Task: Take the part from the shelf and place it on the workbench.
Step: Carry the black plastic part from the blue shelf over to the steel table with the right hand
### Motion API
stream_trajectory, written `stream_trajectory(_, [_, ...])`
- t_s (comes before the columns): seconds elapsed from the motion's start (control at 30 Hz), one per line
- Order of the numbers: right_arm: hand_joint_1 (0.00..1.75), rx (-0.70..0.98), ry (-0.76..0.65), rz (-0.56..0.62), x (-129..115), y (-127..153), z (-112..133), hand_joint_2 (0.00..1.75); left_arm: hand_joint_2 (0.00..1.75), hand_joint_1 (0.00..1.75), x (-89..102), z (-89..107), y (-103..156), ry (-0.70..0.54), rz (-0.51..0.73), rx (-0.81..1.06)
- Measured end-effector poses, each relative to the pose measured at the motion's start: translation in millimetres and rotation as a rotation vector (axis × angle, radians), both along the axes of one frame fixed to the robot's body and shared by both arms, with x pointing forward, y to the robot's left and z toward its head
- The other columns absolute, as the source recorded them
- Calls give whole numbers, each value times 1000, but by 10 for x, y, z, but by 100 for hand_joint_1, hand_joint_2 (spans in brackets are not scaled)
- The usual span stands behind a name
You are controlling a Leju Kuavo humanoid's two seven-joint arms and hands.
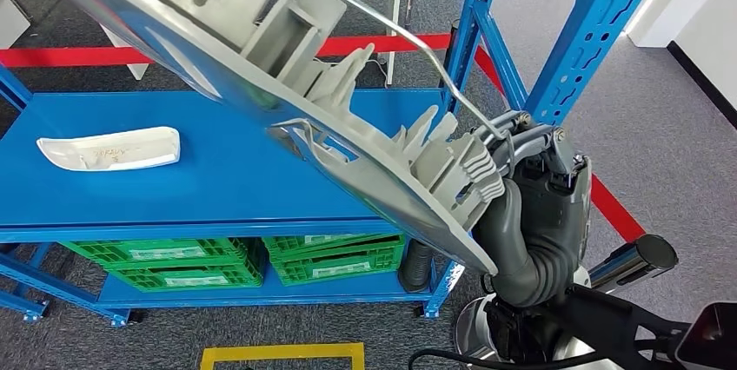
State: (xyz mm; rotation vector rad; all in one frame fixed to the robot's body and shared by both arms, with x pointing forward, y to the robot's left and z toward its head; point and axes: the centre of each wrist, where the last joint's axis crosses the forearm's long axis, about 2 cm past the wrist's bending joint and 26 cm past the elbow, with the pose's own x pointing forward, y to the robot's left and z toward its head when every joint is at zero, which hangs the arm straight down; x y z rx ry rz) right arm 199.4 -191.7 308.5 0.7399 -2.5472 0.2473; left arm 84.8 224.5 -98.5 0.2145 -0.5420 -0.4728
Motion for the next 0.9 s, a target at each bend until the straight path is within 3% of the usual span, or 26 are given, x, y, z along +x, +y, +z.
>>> stream_trajectory(0.9, [175, -26, -5, -73, -47, -15, -29, 175, 175, 0, 18, 4, 24, -78, 67, 1])
